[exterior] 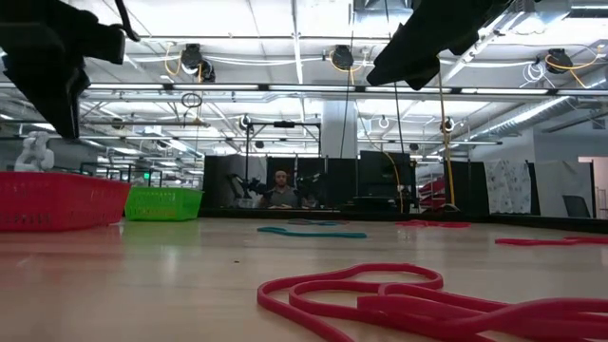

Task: Sort rubber bands into baskets
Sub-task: Put the blue rubber band into the red bin

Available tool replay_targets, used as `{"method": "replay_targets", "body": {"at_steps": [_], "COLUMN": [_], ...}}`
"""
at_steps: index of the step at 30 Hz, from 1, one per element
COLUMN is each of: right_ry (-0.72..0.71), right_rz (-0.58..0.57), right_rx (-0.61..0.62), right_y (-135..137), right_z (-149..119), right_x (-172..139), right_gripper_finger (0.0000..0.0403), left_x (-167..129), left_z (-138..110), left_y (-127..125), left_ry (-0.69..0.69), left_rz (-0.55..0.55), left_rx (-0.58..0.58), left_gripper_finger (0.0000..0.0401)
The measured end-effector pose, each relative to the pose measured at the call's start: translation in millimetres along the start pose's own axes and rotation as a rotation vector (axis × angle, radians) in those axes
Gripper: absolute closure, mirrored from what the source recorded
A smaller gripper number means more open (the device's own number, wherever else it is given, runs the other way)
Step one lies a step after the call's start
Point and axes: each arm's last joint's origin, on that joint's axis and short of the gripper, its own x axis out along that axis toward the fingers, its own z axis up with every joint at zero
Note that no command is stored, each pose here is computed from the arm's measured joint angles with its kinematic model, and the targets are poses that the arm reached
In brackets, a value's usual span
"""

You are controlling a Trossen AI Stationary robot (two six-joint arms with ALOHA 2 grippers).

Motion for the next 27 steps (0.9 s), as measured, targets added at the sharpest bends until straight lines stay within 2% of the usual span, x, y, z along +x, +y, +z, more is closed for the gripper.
{"method": "replay_targets", "body": {"at_steps": [5, 19, 25, 27], "right_ry": [0.000, -0.001, -0.002, -0.001], "right_rz": [0.000, 0.000, 0.000, 0.000], "right_rx": [0.000, -0.017, -0.017, -0.018], "right_y": [-0.1, -0.1, -0.1, -0.1], "right_z": [0.0, 0.1, 0.2, 0.1], "right_x": [0.0, 0.0, 0.0, 0.2], "right_gripper_finger": [0.0277, 0.0277, 0.0277, 0.0277], "left_x": [1.9, 1.7, 1.8, 1.8], "left_z": [-1.3, -3.8, -3.6, -2.8], "left_y": [0.5, -0.3, -0.1, -0.2], "left_ry": [0.030, 0.095, 0.088, 0.073], "left_rz": [0.028, -0.018, -0.011, -0.008], "left_rx": [0.013, 0.022, 0.027, 0.063], "left_gripper_finger": [0.0271, 0.0270, 0.0235, 0.0224]}}
